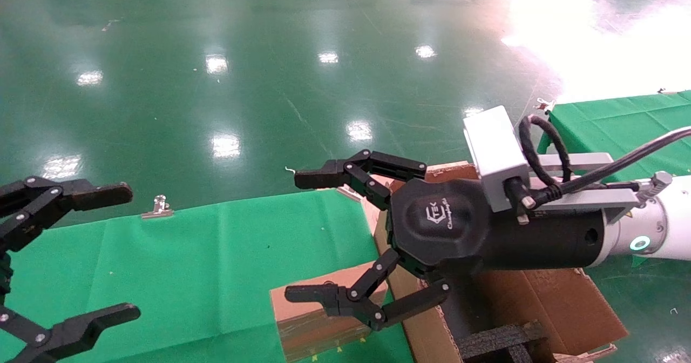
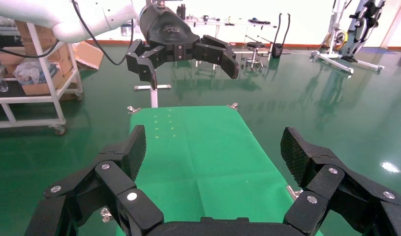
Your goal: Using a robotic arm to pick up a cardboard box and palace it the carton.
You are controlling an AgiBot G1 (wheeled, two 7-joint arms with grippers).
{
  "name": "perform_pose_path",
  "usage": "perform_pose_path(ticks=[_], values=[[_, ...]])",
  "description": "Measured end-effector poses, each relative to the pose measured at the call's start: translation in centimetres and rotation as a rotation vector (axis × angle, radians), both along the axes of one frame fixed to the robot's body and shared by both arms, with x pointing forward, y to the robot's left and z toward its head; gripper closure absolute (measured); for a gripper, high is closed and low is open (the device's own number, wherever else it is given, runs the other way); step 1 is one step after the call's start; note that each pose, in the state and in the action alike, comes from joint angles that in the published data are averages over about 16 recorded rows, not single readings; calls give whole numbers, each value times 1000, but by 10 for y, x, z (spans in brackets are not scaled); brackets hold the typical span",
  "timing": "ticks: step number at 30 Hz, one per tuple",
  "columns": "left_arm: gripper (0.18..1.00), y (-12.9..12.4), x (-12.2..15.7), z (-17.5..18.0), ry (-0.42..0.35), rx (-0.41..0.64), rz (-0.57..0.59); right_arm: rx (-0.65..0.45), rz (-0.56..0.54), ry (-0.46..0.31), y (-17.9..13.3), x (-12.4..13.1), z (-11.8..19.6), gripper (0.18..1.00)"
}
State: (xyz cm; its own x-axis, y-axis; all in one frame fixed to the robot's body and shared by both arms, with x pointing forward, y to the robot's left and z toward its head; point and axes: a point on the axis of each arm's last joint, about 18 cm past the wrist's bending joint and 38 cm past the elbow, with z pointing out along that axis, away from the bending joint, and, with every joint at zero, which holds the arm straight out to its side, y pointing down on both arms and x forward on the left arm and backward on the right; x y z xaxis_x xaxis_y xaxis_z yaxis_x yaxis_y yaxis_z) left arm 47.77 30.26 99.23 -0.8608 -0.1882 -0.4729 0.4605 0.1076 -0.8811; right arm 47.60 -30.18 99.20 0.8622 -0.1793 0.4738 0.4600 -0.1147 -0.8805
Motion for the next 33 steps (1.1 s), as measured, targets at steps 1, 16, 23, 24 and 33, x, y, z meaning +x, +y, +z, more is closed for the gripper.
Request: perform_pose_path(ticks=[1,16,23,24,33], values=[[184,0,0,0,0,0,0,0,0,0,0,0,0,178],[184,0,0,0,0,0,0,0,0,0,0,0,0,178],[188,0,0,0,0,0,0,0,-1,1,0,0,0,178],[192,0,0,0,0,0,0,-2,-1,2,0,0,-1,178],[246,0,0,0,0,0,0,-72,-41,22,-1,12,-9,178]])
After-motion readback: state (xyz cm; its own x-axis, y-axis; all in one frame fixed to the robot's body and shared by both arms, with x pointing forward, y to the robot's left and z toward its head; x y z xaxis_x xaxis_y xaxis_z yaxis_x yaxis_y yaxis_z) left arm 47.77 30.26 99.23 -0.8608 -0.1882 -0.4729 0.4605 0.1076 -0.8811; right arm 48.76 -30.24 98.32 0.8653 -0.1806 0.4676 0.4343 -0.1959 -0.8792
